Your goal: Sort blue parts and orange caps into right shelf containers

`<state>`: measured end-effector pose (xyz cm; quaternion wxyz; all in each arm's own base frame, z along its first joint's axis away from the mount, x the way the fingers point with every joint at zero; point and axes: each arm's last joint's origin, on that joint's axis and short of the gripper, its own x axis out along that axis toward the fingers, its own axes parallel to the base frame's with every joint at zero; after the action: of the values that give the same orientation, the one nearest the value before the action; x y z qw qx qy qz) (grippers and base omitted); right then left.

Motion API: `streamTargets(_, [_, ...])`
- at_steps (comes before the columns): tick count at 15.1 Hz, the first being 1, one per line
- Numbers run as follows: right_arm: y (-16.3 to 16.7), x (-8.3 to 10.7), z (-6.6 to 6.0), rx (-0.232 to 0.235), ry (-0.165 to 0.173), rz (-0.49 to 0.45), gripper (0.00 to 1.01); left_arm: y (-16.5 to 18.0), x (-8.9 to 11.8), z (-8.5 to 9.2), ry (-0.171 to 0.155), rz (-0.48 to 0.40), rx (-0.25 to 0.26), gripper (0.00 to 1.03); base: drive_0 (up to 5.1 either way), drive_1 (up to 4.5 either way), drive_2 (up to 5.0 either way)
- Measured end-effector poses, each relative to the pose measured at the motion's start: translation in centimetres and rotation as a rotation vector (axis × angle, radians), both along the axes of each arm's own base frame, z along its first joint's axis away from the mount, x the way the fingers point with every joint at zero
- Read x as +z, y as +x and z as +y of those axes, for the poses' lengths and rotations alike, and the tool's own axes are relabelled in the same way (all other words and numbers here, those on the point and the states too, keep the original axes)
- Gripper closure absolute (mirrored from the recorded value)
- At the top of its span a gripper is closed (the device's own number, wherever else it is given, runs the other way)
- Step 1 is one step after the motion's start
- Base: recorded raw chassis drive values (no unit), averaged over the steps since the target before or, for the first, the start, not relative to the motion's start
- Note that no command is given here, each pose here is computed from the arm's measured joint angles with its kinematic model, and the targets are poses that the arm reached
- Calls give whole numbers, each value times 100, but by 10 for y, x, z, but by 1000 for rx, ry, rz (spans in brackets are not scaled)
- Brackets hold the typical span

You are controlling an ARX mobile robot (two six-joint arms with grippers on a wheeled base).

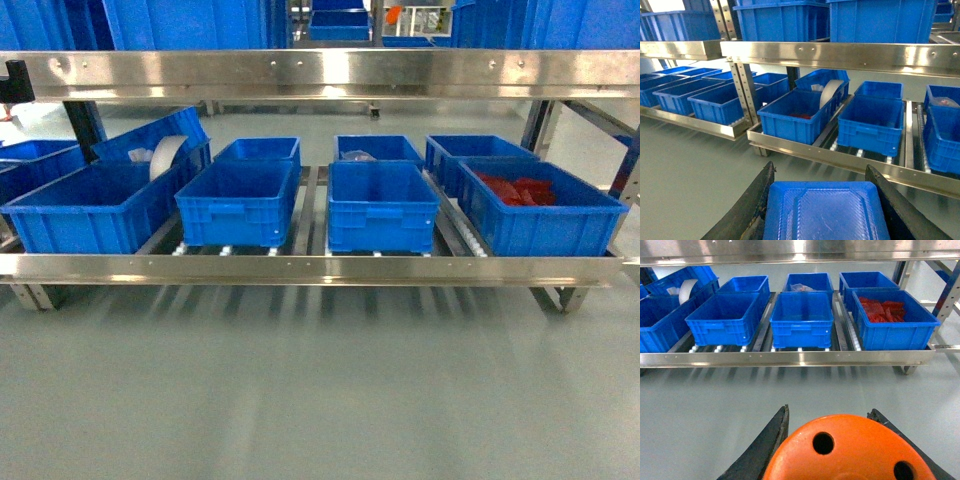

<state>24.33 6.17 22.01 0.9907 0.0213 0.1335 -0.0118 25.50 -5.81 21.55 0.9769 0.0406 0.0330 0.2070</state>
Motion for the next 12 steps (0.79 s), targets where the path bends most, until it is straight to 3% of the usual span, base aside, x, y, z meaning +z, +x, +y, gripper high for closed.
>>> streamTargets(12, [0, 0, 0, 0, 0, 1, 59, 0, 0, 0, 0, 1, -1, 62, 7, 405, -392])
